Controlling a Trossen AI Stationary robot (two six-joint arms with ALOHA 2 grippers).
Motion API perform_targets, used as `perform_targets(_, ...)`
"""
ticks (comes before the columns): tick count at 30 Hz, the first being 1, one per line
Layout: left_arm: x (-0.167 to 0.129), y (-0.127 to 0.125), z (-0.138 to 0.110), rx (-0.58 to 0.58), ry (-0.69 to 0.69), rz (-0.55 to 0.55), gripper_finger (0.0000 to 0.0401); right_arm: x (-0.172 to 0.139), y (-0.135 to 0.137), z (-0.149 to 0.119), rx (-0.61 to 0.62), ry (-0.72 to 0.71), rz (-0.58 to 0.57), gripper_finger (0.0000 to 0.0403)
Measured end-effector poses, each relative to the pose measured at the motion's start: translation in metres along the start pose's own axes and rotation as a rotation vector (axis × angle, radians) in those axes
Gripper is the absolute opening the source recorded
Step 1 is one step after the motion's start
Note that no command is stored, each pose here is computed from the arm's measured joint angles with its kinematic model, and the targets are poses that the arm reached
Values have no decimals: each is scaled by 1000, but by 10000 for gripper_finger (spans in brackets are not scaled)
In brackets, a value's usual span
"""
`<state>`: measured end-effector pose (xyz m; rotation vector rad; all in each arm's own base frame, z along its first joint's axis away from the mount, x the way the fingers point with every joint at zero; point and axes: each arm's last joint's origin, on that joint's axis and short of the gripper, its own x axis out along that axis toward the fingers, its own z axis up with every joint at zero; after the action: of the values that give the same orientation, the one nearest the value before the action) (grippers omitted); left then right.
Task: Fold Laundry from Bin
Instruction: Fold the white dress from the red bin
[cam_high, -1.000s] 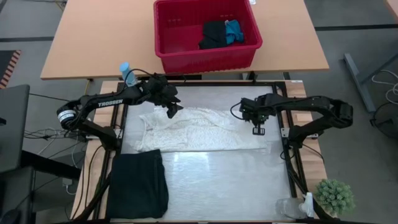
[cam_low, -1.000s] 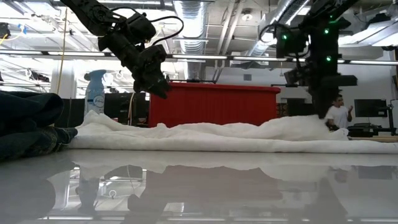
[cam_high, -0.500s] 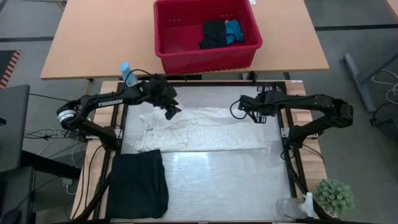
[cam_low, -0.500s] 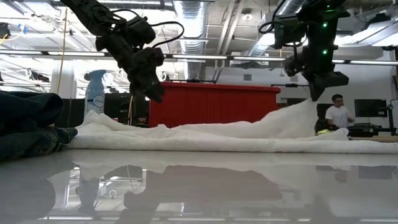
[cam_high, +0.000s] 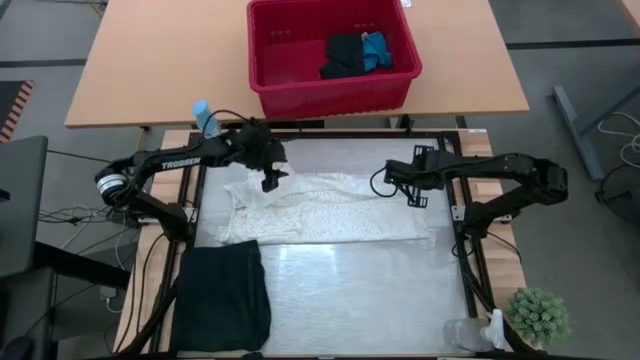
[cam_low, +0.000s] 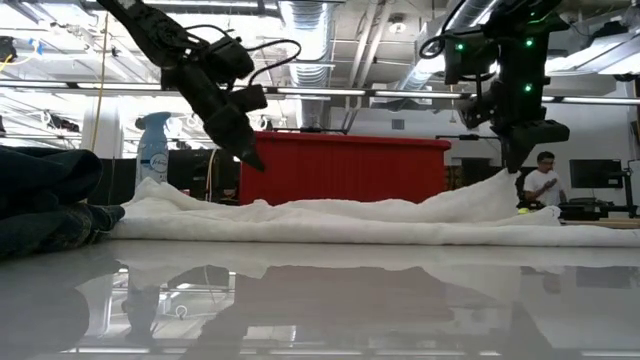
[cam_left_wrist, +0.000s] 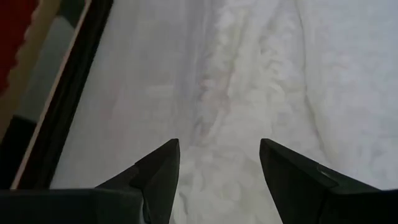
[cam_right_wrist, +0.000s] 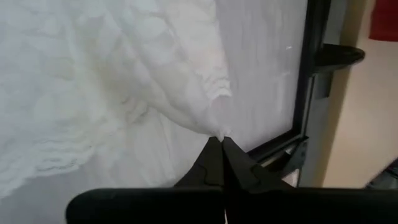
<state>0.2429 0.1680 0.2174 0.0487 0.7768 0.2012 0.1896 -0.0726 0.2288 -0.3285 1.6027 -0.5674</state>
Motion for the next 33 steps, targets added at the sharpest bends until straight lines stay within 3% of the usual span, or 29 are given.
perform_targets(6,27,6,1,75,32,-82,212,0,2,-1,-11,-2,52,13)
perform_targets(11,48,17,9,132,168,-91,212,0,2,-1,-23,-3,71,13)
perform_targets(16,60,28,10,195,270,-154,212,0,2,0,-37,-6,79,13)
perform_targets(27,74,35,9,251,350,-199,211,0,2,0,-52,-8,83,13)
perform_targets(30,72,35,10,275,365,-214,190,0,2,0,-66,-9,84,13)
perform_targets(33,73,35,9,272,371,-222,144,0,2,0,-72,-11,83,13)
